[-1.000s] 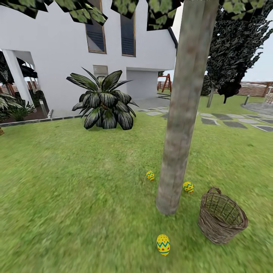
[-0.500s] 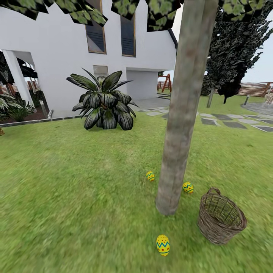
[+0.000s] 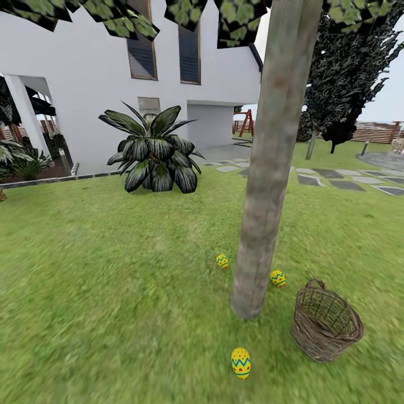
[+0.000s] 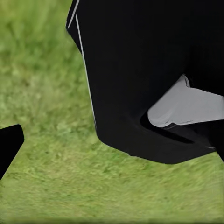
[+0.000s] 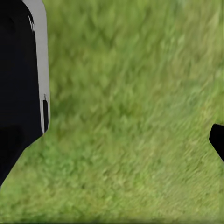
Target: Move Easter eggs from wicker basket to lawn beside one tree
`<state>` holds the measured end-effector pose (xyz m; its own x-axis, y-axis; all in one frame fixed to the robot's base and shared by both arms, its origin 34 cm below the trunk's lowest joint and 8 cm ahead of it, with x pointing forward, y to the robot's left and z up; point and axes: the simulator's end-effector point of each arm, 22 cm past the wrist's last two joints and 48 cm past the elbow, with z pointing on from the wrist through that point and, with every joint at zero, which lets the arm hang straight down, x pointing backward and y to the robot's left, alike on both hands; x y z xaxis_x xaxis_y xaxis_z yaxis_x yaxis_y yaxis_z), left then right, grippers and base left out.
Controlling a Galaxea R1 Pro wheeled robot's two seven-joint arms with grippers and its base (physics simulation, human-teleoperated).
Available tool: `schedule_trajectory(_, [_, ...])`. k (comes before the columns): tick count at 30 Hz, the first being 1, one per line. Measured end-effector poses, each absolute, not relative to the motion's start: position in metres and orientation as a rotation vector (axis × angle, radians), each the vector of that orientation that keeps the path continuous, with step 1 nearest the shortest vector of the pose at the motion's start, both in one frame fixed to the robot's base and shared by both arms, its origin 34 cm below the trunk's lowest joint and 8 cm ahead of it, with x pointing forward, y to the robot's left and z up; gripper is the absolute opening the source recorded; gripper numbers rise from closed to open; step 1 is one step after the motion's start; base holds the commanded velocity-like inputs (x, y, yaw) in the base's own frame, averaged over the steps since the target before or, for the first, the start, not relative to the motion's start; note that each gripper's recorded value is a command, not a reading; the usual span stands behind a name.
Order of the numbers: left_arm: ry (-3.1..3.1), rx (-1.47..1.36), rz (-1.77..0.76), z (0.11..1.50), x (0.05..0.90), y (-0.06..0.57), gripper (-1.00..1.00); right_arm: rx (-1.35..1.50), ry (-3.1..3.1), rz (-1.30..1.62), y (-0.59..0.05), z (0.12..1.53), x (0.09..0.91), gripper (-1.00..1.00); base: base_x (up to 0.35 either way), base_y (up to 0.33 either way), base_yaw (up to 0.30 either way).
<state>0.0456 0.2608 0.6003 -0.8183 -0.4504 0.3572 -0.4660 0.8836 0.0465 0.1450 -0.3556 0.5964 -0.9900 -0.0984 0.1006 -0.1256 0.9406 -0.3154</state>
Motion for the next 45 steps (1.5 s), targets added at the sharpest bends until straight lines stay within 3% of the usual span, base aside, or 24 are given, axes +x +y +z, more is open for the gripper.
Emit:
schedule_trajectory(12, [-2.694,0.664,0.049,0.612,0.039,0.267,1.0,0.174,-3.013,0.486,-0.349,0.606,0.139,1.0,0.0,0.0,0.0])
schedule_trajectory(20, [-2.719,0.468,0.028,0.619,0.031,0.276,1.0,0.174,-2.999,0.481,-0.347,0.613,0.13,1.0,0.0,0.0,0.0])
schedule_trajectory(35, [-2.726,0.458,0.015,0.63,0.026,0.283,1.0,0.173,-3.0,0.479,-0.346,0.624,0.123,1.0,0.0,0.0,-0.001])
schedule_trajectory(45, [-2.726,0.459,0.015,0.634,0.023,0.283,1.0,0.163,-3.001,0.48,-0.347,0.628,0.12,1.0,0.0,0.0,-0.216])
